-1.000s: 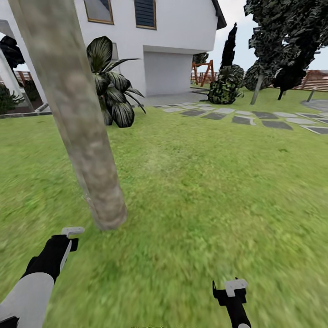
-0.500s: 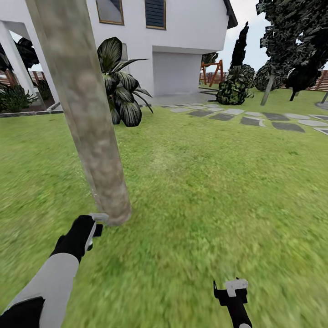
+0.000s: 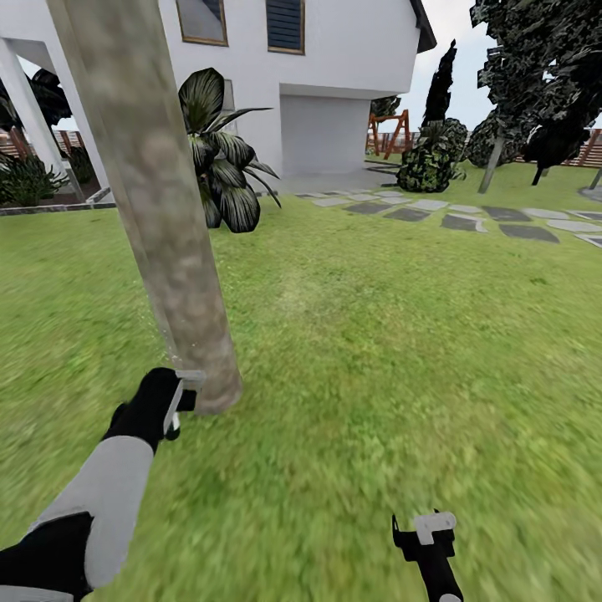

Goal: In the garden, pick up the pesticide atomizer on the floor and spray pesticide onto both trees until each tree trunk is fully covered.

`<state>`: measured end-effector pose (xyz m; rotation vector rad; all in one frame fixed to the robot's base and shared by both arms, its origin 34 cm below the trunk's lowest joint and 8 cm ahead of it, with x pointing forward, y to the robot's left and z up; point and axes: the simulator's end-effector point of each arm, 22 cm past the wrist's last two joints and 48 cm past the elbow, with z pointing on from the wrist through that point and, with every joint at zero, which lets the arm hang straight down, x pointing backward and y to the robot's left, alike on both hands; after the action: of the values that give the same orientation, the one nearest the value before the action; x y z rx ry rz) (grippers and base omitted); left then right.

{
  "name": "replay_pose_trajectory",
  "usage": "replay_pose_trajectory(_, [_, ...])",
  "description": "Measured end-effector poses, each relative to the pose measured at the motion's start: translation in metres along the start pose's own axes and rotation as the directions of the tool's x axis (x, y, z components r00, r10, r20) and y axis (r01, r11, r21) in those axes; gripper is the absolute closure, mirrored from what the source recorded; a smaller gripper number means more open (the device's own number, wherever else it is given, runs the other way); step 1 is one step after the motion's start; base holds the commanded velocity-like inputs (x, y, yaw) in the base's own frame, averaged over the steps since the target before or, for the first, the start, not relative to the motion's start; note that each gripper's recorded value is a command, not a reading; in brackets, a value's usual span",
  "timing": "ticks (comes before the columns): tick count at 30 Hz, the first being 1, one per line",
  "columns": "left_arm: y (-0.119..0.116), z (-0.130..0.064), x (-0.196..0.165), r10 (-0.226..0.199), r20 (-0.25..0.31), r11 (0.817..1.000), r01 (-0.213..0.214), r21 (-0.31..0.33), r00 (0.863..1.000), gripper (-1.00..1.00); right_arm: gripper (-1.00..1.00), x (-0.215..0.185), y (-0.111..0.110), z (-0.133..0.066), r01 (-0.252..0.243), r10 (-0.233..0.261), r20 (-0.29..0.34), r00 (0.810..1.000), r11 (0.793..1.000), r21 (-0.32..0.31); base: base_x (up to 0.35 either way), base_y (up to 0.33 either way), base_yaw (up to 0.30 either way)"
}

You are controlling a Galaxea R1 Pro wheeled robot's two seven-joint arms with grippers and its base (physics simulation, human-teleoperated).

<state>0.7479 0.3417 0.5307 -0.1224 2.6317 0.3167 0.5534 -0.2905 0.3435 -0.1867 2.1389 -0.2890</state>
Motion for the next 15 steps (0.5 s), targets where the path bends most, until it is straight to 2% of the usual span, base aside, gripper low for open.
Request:
replay_pose_trajectory(1, [-0.013, -0.007, -0.013, 0.004, 0.018, 1.000, -0.004, 0.016, 1.000, 1.00, -1.00, 0.000, 0.000, 0.000, 0.000, 0.000, 0.000, 1.000, 1.000, 0.000, 0.000, 0.000, 0.000])
replay_pose_trajectory(2, [-0.013, -0.010, -0.019, 0.006, 0.026, 1.000, -0.007, 0.013, 1.000, 1.00, -1.00, 0.000, 0.000, 0.000, 0.000, 0.000, 0.000, 1.000, 1.000, 0.000, 0.000, 0.000, 0.000])
replay_pose_trajectory(4, [-0.001, -0.010, -0.022, 0.004, 0.029, 1.000, -0.004, -0.007, 1.000, 1.00, -1.00, 0.000, 0.000, 0.000, 0.000, 0.000, 0.000, 1.000, 1.000, 0.000, 0.000, 0.000, 0.000])
replay_pose_trajectory(5, [0.018, -0.008, -0.022, -0.002, 0.027, 0.999, 0.002, -0.033, 1.000, 1.00, -1.00, 0.000, 0.000, 0.000, 0.000, 0.000, 0.000, 1.000, 1.000, 0.000, 0.000, 0.000, 0.000])
replay_pose_trajectory(6, [0.050, -0.004, -0.020, -0.023, 0.023, 0.998, 0.024, -0.066, 0.999, 1.00, -1.00, 0.000, 0.000, 0.000, 0.000, 0.000, 0.000, 1.000, 1.000, 0.000, 0.000, 0.000, 0.000])
replay_pose_trajectory(7, [0.090, -0.003, -0.017, -0.019, 0.016, 0.991, 0.021, -0.133, 1.000, 1.00, -1.00, 0.000, 0.000, 0.000, 0.001, -0.001, 0.000, 1.000, 1.000, -0.001, 0.000, 0.000, 0.000])
replay_pose_trajectory(8, [0.112, -0.002, -0.014, -0.032, 0.009, 0.987, 0.033, -0.156, 0.999, 1.00, -1.00, 0.000, 0.000, 0.000, 0.000, 0.000, 0.000, 1.000, 1.000, -0.001, 0.000, 0.000, 0.000])
replay_pose_trajectory(10, [0.126, -0.002, -0.011, -0.038, 0.004, 0.985, 0.039, -0.170, 0.999, 1.00, -1.00, 0.000, 0.000, 0.000, 0.000, 0.000, 0.000, 1.000, 1.000, 0.000, 0.000, 0.000, 0.000])
replay_pose_trajectory(11, [0.125, -0.001, -0.010, -0.039, 0.002, 0.985, 0.039, -0.167, 0.999, 1.00, -1.00, 0.000, 0.000, 0.000, 0.000, 0.000, 0.000, 1.000, 1.000, -0.001, 0.000, 0.000, 0.000])
replay_pose_trajectory(13, [0.106, -0.002, -0.015, -0.039, 0.008, 0.990, 0.040, -0.136, 0.999, 1.00, -1.00, 0.000, 0.000, 0.000, 0.001, -0.001, 0.000, 1.000, 1.000, -0.001, 0.000, 0.000, 0.000])
replay_pose_trajectory(15, [0.071, -0.004, -0.018, -0.032, 0.007, 0.996, 0.033, -0.086, 0.999, 1.00, -1.00, 0.000, 0.000, 0.000, 0.001, -0.001, 0.000, 1.000, 1.000, -0.002, 0.000, 0.000, 0.000])
